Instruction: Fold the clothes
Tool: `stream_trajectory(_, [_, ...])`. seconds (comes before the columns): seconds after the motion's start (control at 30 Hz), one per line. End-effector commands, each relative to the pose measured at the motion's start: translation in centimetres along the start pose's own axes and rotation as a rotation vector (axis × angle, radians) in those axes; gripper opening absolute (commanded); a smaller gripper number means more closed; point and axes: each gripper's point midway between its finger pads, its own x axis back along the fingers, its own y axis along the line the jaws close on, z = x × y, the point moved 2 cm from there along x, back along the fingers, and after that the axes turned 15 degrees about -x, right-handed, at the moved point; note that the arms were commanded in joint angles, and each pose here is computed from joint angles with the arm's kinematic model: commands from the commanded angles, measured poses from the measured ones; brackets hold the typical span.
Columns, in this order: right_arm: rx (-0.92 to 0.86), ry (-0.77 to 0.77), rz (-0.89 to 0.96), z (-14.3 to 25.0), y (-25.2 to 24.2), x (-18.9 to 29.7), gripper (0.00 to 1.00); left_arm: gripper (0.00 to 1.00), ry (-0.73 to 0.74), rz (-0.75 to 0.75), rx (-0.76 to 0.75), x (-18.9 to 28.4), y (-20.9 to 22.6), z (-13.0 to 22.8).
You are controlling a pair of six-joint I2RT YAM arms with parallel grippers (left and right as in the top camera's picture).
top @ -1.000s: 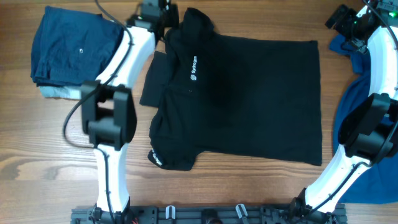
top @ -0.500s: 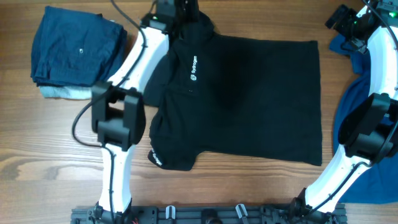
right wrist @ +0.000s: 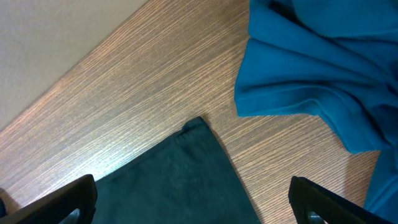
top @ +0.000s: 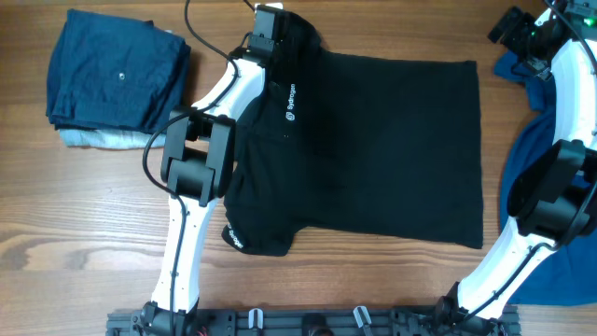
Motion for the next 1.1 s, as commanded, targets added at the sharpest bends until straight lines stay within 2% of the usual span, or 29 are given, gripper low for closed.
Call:
stream_trajectory(0.0, [-0.002,-0.004,-0.011,-0.3,0.2,0.0,1.0,0.52,0.03,-0.022,-0.002,-1.0,0.6,1.5])
stream_trajectory(0.1, [-0.002,-0.003,-0.011,-0.3,0.2,0.0,1.0,0.34,0.027,-0.022,-0.009,-1.0,0.6,1.4])
stream_trajectory(0.17, [-0.002,-0.003,-0.011,-0.3,0.2,0.0,0.99,0.31,0.024,-0.022,-0.026,-1.0,0.6,1.3])
stream_trajectory(0.27, [-0.002,-0.003,-0.011,-0.3,0.2,0.0,1.0,0.18,0.019,-0.037,-0.028,-0.9,0.8,1.1])
stream_trajectory(0.37, [-0.002,-0.004,-0.011,-0.3,0.2,0.0,0.99,0.08,-0.025,-0.043,-0.026,0.0,0.8,-1.2])
stream_trajectory(0.43, [-0.002,-0.004,-0.011,-0.3,0.2,0.0,1.0,0.06,-0.051,-0.042,-0.03,0.8,0.8,-2.7])
stream_trajectory(0.5, [-0.002,-0.004,-0.011,-0.3,0.2,0.0,1.0,0.07,-0.068,-0.06,-0.052,1.6,1.1,-3.8])
stream_trajectory(0.57, [-0.002,-0.004,-0.011,-0.3,0.2,0.0,1.0,0.08,-0.067,-0.152,-0.051,2.3,2.4,-4.2])
stream_trajectory(0.63, [-0.002,-0.004,-0.011,-0.3,0.2,0.0,1.0,0.13,-0.027,-0.172,-0.076,2.4,2.8,-3.4])
stream_trajectory(0.73, [-0.002,-0.003,-0.011,-0.3,0.2,0.0,1.0,0.14,0.015,-0.18,-0.071,2.3,3.4,-2.4])
stream_trajectory(0.8, [-0.002,-0.003,-0.011,-0.3,0.2,0.0,0.99,0.25,-0.005,-0.179,-0.07,2.5,3.4,-3.0])
stream_trajectory(0.9, [-0.002,-0.003,-0.011,-0.3,0.2,0.0,1.0,0.4,-0.015,-0.18,-0.068,5.2,3.4,-4.8])
stream_trajectory(1.07, [-0.002,-0.004,-0.011,-0.3,0.2,0.0,1.0,0.58,0.061,-0.201,0.076,15.0,4.8,-6.8])
